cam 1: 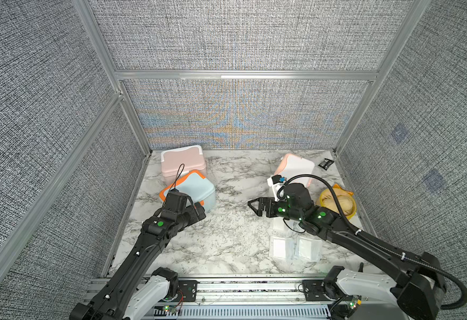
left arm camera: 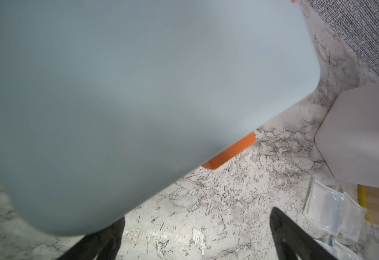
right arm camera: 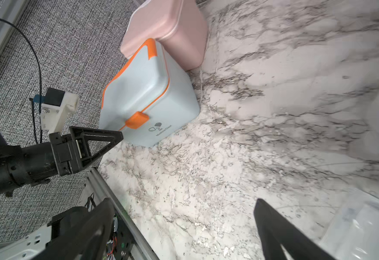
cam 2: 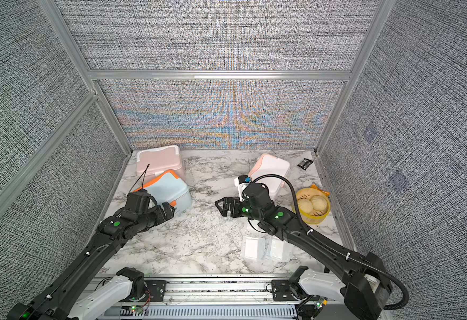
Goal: Open first aid kits and take out gauze
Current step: Move the first aid kit to the center of the board.
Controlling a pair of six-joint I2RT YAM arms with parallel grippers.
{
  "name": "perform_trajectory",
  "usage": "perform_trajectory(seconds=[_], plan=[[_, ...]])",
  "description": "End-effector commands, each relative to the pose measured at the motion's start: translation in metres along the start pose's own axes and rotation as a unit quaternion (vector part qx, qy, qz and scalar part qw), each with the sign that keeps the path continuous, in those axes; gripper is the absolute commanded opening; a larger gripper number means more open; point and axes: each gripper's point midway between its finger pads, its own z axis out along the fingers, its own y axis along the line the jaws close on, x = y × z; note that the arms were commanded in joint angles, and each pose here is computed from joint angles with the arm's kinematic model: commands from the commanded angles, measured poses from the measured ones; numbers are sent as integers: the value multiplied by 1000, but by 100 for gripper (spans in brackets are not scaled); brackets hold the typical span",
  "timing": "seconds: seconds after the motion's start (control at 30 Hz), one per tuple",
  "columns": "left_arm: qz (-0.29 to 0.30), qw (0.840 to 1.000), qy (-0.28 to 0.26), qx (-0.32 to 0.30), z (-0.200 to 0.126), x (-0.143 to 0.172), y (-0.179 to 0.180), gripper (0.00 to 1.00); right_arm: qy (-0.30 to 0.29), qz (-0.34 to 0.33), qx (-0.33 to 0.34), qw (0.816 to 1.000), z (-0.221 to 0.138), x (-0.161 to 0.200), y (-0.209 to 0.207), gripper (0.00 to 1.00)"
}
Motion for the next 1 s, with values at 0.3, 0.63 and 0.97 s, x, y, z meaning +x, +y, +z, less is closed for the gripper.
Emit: perform_trajectory(seconds=[0.3, 0.63, 0.97], plan=[[-15, 999, -42, 0, -7, -42, -2, 99, -44, -1, 98, 994, -38, -30, -54, 99], [-15, 994, -60, 86, -55, -46, -34, 99, -86, 46, 214, 972, -72, -64, -113, 99], [30, 987, -53, 150, -37, -68, -106, 99, -95, 112, 260, 955, -74, -83, -180, 99]])
